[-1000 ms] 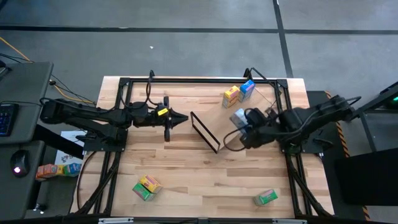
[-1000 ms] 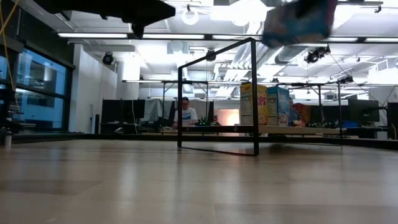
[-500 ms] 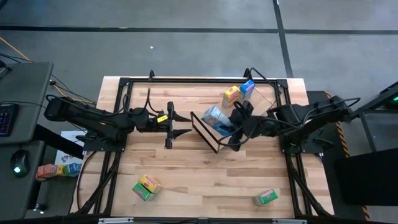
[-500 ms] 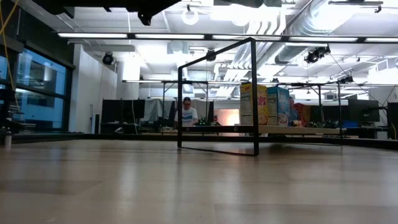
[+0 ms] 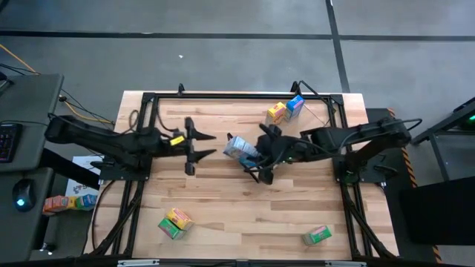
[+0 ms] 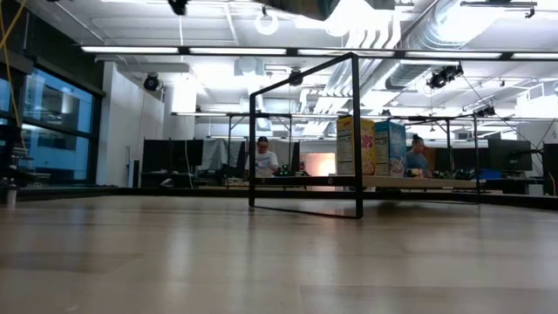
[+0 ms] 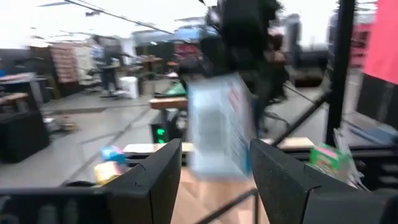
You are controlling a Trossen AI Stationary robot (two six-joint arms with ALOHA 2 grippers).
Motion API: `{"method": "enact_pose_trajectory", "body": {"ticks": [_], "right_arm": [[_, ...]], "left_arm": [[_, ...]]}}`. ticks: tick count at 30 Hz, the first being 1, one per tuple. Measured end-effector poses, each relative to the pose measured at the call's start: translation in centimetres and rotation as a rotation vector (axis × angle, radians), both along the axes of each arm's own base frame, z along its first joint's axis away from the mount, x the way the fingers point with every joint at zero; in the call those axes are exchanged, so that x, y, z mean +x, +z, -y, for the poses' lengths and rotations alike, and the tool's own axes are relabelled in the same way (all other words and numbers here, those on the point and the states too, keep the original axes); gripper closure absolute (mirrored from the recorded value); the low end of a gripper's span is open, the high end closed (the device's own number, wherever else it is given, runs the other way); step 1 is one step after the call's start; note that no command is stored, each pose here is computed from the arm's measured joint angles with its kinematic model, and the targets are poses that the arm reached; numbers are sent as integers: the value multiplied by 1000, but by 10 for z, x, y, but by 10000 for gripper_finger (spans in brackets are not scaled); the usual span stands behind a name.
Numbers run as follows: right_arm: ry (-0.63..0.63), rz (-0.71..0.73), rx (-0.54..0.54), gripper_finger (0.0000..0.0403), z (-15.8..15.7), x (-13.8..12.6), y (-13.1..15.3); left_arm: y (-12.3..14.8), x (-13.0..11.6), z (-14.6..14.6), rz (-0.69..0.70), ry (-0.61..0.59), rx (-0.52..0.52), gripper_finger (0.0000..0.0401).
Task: Stack cereal on shelf
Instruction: Put the blue cereal box on the shelf aligned with the blue cereal box
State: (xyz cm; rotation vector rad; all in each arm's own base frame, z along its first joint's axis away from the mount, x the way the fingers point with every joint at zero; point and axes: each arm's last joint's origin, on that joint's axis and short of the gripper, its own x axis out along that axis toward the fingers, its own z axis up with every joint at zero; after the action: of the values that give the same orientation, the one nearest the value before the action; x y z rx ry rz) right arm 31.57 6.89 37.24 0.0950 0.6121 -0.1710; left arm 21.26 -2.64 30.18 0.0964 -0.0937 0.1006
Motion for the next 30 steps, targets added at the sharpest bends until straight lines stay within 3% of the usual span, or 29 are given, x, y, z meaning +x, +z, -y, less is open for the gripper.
{"method": "enact_pose_trajectory", "body": {"ticks": [4, 9, 16, 23, 30], "right_arm": [[94, -36, 70, 309, -5, 18, -16], [221, -121, 201, 309, -18, 39, -43], [281, -282, 288, 309, -42, 46, -76], [303, -442, 325, 309, -72, 39, -100], [306, -468, 306, 309, -83, 46, -119]], "left_arm": [[6, -19, 1, -28, 8, -17, 219], [-1, -21, 6, -95, -19, -69, 219], [-16, -6, 12, -176, -95, -162, 219], [-38, 10, 30, -325, -313, -394, 219], [-66, 38, 50, -492, -306, -488, 220]]}}
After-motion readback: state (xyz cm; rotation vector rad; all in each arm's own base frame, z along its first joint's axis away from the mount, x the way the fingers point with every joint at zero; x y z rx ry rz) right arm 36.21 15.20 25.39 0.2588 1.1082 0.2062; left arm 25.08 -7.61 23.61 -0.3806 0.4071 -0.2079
